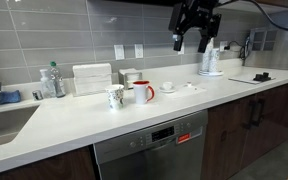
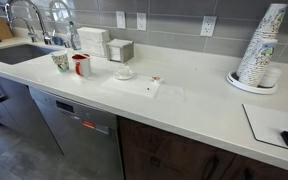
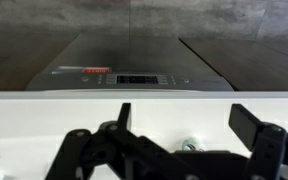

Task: Put the white spoon in the coffee cup on the left

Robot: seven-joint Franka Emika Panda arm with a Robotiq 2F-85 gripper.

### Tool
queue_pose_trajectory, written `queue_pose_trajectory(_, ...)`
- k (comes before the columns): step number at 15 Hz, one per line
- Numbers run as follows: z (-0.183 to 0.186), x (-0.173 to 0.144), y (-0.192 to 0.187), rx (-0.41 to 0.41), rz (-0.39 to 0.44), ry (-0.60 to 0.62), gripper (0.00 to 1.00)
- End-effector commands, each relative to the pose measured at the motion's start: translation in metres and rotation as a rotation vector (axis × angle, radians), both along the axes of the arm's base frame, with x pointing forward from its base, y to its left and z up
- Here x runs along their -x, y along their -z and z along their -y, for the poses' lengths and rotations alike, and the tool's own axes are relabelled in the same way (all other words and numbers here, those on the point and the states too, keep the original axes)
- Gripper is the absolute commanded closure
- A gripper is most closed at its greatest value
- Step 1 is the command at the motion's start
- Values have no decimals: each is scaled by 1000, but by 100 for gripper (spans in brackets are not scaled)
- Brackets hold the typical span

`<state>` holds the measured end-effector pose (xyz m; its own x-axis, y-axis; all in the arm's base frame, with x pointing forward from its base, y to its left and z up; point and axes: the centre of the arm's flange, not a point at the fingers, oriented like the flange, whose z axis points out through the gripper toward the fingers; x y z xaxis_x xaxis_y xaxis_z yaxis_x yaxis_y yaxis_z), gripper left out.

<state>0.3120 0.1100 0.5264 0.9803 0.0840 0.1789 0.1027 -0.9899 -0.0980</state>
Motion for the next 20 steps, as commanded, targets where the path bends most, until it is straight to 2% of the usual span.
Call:
queue_pose_trajectory(1, 20, -50, -10, -18, 76, -189, 0)
queue_pose_trajectory(6, 60, -124, -3, -43, 135, -444, 0)
queue_pose_trajectory(10, 78, -172, 12, 40, 124, -646, 0)
queue_pose_trajectory(14, 83, -209, 31, 70, 146, -860, 0)
queue_pose_trajectory(15, 76, -182, 24, 57, 132, -769, 0)
queue_pose_trajectory(20, 75, -187, 25, 63, 132, -778, 0)
